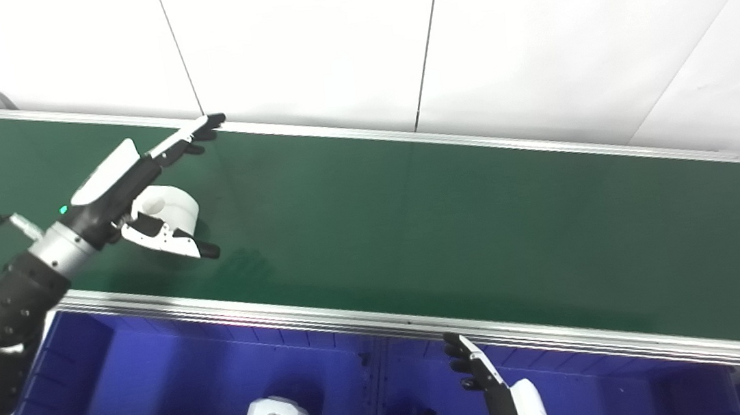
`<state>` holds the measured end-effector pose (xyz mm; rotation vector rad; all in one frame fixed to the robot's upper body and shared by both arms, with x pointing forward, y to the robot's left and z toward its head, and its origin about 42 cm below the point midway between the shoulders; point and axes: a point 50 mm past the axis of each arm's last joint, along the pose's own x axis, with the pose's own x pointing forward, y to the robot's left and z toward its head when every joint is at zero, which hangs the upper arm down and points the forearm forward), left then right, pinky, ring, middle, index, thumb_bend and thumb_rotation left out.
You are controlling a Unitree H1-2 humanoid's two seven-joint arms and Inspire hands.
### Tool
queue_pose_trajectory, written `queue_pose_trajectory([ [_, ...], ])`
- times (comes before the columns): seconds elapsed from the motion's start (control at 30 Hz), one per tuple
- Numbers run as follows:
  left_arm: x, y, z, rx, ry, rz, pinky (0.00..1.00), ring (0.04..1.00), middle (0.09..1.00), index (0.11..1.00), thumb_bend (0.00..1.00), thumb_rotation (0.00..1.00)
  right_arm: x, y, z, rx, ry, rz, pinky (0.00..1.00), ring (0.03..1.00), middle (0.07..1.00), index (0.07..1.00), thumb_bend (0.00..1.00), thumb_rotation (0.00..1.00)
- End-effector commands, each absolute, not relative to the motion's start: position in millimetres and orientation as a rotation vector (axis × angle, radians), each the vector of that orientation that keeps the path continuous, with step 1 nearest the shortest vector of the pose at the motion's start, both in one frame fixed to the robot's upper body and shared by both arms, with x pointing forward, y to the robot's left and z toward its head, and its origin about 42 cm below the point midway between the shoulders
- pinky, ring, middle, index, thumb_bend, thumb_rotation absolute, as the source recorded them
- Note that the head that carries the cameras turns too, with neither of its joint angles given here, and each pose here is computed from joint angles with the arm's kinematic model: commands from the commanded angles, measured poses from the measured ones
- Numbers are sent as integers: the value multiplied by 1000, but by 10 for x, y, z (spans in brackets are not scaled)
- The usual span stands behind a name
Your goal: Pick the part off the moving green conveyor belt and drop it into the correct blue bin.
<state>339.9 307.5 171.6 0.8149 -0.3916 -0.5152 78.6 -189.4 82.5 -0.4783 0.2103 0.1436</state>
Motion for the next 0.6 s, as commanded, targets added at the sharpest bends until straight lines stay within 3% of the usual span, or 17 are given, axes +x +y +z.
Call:
queue_pose_trajectory([
  [0.0,3525,3087,1919,850,-482,-500,849,916,959,961,679,234,793,-1871,911,-474,142,138,741,809,840,878,800,264],
  [0.57,3842,3163,1664,1022,-380,-495,784,880,943,944,777,77,784,-1875,901,-473,146,141,759,821,847,877,791,254],
])
